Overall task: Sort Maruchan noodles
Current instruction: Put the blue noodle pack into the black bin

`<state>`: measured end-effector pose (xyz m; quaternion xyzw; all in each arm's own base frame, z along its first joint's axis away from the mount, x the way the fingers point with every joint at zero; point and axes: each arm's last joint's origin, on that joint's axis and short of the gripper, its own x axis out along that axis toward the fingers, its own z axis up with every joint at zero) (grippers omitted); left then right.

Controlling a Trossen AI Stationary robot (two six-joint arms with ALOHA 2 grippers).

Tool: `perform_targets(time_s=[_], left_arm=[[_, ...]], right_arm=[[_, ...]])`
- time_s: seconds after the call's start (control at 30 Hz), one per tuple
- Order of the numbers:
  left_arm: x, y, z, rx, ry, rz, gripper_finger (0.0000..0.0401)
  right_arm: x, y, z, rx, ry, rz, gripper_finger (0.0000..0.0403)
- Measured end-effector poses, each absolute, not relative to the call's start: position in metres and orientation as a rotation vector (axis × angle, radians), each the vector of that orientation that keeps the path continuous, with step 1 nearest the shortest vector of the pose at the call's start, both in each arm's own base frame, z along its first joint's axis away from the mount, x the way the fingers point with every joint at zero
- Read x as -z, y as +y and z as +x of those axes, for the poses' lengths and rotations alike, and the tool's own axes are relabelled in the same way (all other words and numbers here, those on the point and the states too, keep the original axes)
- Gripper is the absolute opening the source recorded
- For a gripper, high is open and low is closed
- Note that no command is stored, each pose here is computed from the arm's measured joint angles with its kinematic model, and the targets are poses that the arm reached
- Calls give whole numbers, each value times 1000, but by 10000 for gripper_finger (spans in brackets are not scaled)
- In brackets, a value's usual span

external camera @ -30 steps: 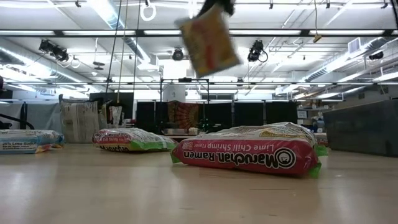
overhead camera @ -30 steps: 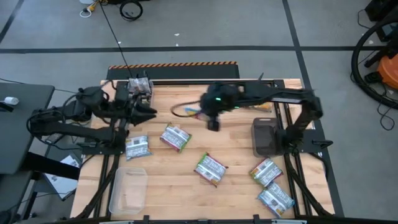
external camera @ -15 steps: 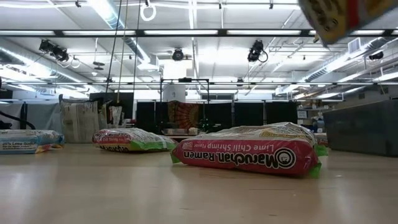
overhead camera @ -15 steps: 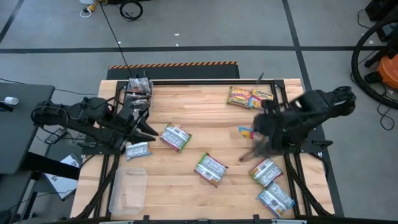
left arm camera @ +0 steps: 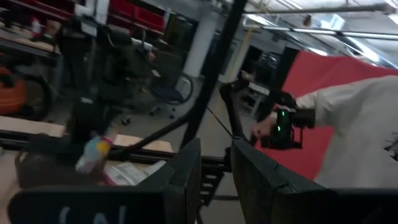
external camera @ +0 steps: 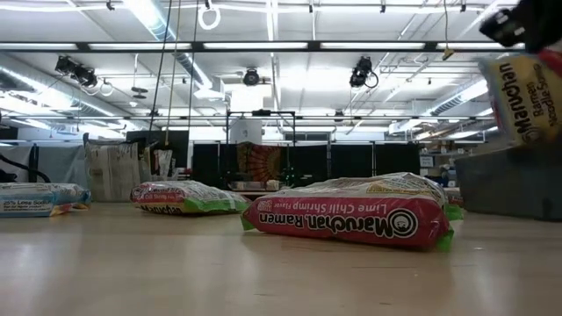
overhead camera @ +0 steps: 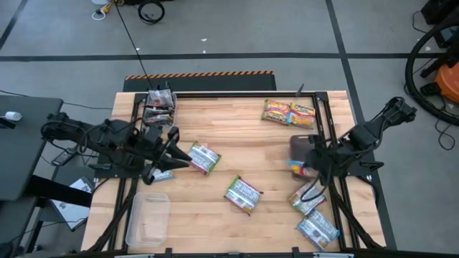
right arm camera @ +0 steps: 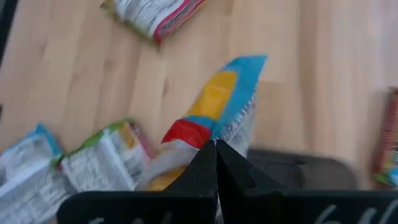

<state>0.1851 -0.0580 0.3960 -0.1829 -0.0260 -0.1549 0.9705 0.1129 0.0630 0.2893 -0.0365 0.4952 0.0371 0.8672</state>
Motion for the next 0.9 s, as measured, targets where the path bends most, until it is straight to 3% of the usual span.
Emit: perform_targets(time_s=[0.23, 0.47, 0.9], left_arm=[[-396, -54, 197, 154, -115, -351, 94], [-398, -41, 206, -5, -193, -316, 94], [-395, -28, 216, -81, -202, -305, 94]], right_arm=[[-263, 52, 92, -153, 1021, -67, 2], [-265, 47, 83, -189, 985, -36, 3], [-248, 47, 81, -201, 978, 42, 3]])
